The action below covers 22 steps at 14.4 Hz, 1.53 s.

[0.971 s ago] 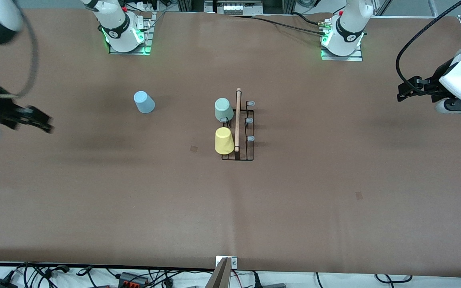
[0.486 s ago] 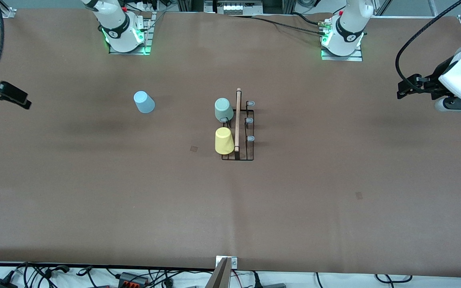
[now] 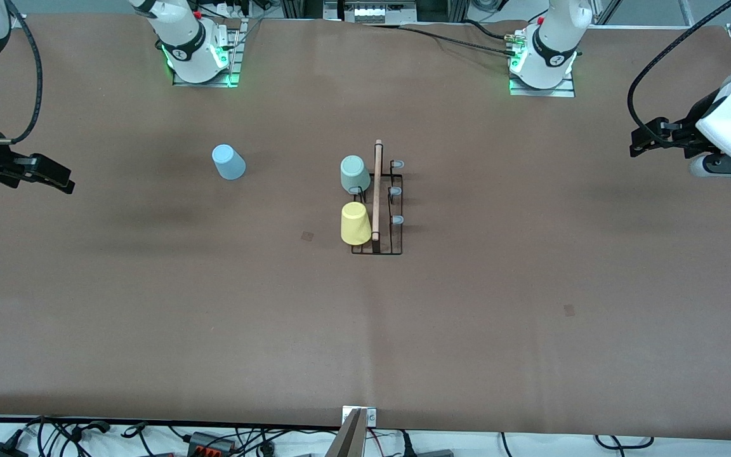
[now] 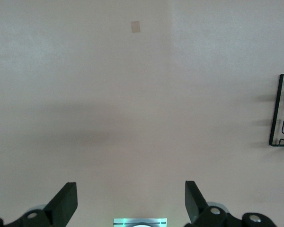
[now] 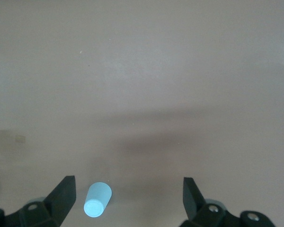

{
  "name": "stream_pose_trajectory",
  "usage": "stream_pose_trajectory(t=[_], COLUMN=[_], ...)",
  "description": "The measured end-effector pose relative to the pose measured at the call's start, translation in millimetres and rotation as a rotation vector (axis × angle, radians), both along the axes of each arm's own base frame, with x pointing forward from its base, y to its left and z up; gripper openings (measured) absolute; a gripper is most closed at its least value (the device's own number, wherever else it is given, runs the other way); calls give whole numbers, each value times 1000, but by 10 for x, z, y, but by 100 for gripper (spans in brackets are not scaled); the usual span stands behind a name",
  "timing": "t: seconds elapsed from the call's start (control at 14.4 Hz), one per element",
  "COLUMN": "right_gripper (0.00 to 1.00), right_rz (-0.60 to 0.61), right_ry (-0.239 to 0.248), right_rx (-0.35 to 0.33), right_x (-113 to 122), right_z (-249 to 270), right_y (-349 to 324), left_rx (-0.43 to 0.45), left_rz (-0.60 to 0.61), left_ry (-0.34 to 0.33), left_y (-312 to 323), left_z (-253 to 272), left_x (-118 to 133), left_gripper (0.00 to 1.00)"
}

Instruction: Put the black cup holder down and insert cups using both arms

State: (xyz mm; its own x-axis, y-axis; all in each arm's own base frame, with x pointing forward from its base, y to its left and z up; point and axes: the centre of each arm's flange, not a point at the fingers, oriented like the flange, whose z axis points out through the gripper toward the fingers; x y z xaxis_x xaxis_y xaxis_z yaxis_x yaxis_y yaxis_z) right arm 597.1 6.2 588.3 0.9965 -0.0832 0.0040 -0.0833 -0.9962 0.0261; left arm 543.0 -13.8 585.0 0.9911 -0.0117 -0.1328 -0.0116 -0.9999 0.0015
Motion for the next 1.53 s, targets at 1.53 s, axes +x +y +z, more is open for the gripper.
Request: stream_pose_trajectory(t=[1.53], right_gripper=[100], right_rz=[-14], right_ry=[-35], right_rx=[-1], right_x=[1], right_z=[205], right_y=[-83], left_rx=[0], left_rz=[0], left_ry=[0], left_y=[1], left_z=[0], left_x=[0], left_gripper=[100])
